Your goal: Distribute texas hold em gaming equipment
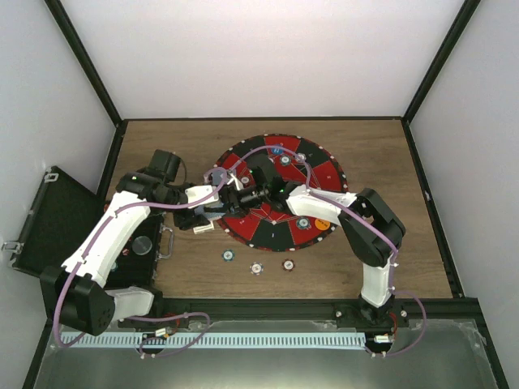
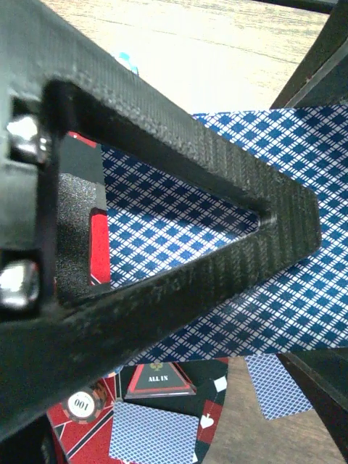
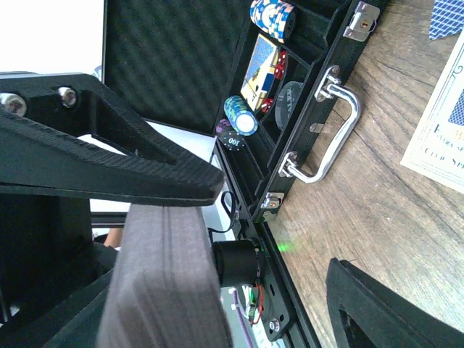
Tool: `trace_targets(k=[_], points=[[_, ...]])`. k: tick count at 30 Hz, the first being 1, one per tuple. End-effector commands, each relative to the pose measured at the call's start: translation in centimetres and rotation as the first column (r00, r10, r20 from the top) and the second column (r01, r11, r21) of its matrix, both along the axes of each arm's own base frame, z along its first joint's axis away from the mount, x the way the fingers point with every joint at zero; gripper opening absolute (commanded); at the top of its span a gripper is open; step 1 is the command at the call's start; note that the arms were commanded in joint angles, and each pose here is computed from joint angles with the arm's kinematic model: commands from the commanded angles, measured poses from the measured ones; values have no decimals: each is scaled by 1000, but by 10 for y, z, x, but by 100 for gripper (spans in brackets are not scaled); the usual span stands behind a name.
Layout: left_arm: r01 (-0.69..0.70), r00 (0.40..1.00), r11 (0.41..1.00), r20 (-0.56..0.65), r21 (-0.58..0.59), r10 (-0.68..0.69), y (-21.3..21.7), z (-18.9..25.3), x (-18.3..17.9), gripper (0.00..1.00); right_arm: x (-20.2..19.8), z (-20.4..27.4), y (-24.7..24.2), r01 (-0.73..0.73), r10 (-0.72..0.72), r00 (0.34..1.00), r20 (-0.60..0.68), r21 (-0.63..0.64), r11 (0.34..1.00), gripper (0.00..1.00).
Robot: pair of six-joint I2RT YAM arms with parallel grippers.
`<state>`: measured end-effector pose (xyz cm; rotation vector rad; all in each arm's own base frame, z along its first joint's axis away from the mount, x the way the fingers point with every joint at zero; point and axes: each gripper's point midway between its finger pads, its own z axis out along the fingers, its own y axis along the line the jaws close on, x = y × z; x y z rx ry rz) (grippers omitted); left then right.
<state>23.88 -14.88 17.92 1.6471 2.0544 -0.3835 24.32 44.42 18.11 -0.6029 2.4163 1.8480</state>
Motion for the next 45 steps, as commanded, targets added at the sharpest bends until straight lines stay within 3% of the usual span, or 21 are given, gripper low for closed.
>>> trace_targets(k=[1,8,23,36,45], points=[[26,999,999,34,-44,-24,-9,14,5,4,2,7,5,-16,16,1000,3,12,1000,69],[27,999,999,46,-47,-25,-9,18,5,4,12,-11,-17,26,-27,999,-22,-25,999,61],[23,999,998,45,-52,-21,-10,19,6,4,23,-1,-41,84,-84,996,17,-52,995,45],[17,999,999,38,-42,-15,-9,13,6,4,28,18,-55,142,-137,988,71,-68,988,15],[15,999,999,34,-32,-14,-7,10,6,4,34,26,-68,174,-167,981,95,-72,982,1]])
